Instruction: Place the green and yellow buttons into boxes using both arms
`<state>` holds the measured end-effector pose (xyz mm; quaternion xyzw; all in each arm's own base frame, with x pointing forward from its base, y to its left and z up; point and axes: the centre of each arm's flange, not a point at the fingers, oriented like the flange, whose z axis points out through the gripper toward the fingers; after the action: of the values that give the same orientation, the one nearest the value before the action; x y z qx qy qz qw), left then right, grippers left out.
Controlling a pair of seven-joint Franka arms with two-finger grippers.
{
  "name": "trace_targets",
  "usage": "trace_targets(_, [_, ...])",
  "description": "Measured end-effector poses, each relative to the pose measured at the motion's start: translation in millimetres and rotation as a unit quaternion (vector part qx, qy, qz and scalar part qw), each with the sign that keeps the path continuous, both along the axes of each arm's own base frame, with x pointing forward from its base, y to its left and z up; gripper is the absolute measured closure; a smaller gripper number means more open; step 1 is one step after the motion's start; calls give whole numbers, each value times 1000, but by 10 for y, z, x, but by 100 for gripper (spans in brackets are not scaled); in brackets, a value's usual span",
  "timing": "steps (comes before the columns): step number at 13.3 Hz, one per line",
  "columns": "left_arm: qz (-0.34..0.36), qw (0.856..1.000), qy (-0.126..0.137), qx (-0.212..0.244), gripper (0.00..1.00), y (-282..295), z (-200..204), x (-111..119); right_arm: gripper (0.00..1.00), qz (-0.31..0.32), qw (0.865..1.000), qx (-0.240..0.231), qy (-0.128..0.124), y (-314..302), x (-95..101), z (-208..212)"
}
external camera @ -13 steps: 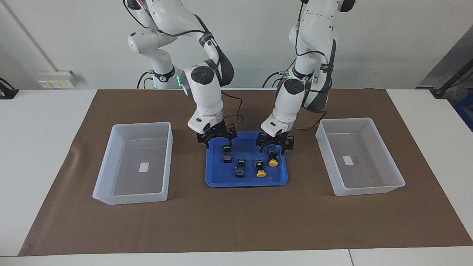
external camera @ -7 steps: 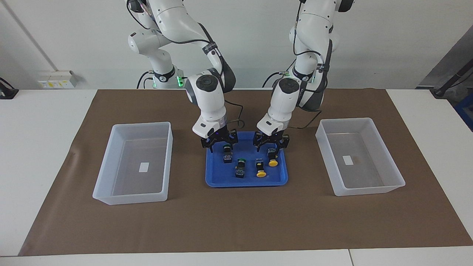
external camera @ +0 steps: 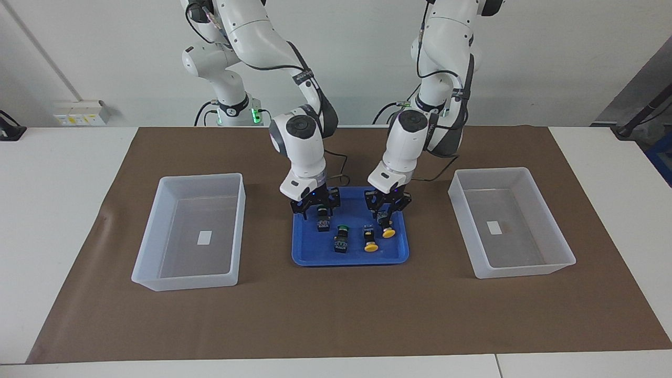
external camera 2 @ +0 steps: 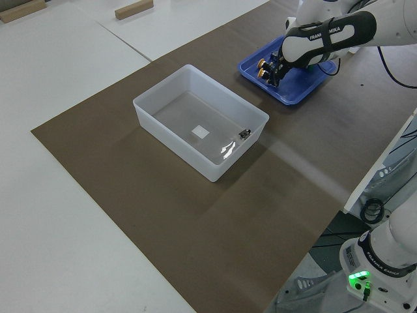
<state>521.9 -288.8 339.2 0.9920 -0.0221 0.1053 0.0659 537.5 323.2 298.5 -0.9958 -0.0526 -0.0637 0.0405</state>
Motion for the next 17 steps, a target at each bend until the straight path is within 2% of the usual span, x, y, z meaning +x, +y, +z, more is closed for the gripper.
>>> trace_targets(2, [26,1000,-3,-1,59,279,370,161,57,-2,1000,0,1,8,-16,-15])
trace_targets(3, [41,999,-2,2,59,465,545,236,67,-10,1000,1,1,8,-15,-14])
trace_targets(6, [76,997,-20,15,59,1076,902,505,67,-30,1000,7,1,26,7,63])
trace_targets(9, [61,997,-36,33,59,1740,994,739,67,-54,998,21,8,-84,137,623])
trace_targets(11, [40,997,-44,51,59,2239,987,844,67,-83,996,34,-1,-455,296,1160])
trace_targets(13, [35,996,-59,60,59,2624,973,918,67,-101,994,37,-19,-1014,473,1468])
trace_targets(17, [14,995,-65,75,59,2988,736,1012,67,-58,998,9,-23,-2213,735,1434])
